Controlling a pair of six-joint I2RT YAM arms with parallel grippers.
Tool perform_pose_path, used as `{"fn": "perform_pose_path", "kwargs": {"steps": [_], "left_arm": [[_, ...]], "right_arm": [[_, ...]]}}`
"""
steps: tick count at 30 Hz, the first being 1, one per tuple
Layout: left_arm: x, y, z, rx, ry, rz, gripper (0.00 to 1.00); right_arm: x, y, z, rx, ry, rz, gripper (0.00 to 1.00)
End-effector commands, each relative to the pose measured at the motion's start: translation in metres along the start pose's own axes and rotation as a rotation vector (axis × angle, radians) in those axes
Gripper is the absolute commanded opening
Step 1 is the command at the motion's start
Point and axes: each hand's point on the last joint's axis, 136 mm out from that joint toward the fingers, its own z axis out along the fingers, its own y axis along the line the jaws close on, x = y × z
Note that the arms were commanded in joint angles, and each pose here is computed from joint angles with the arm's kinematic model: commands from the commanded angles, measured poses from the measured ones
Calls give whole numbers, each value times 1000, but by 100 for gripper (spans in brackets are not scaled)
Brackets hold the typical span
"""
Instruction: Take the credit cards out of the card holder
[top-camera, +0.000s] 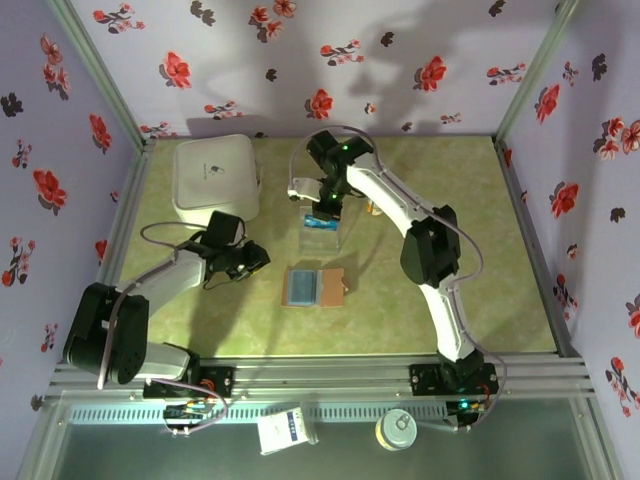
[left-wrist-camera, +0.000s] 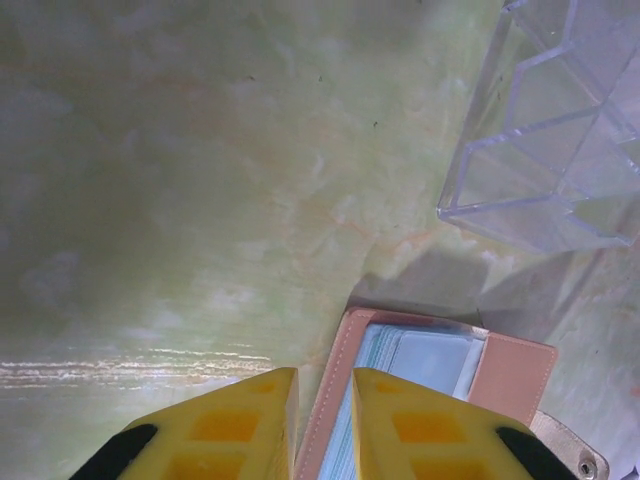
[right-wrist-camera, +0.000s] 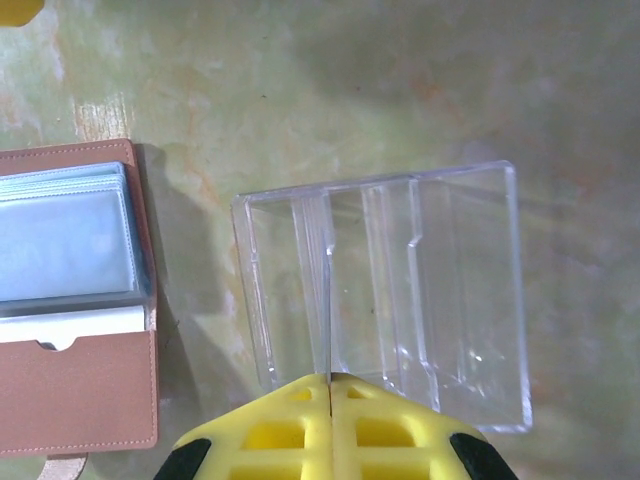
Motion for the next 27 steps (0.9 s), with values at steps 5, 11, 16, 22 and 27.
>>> {"fn": "perform_pose_path", "kwargs": {"steps": [5,11,16,22,27], "left_arm": [[-3,3,7,8,31,8,20],[-4,9,11,-2,38,-8,20],[-4,11,13,-5,40,-20,20],[-5,12,18,-6,49,-32,20],[-5,12,21,-8,56,-37,20]], "right_arm": [[4,8,15,-116,18,7,0],[10,15,28,-188,25,25,0],[14,21,36,-238,31,42,0],[17,25,48,-283,33,68,0],[20,25,57,-298,40,82,0]]}}
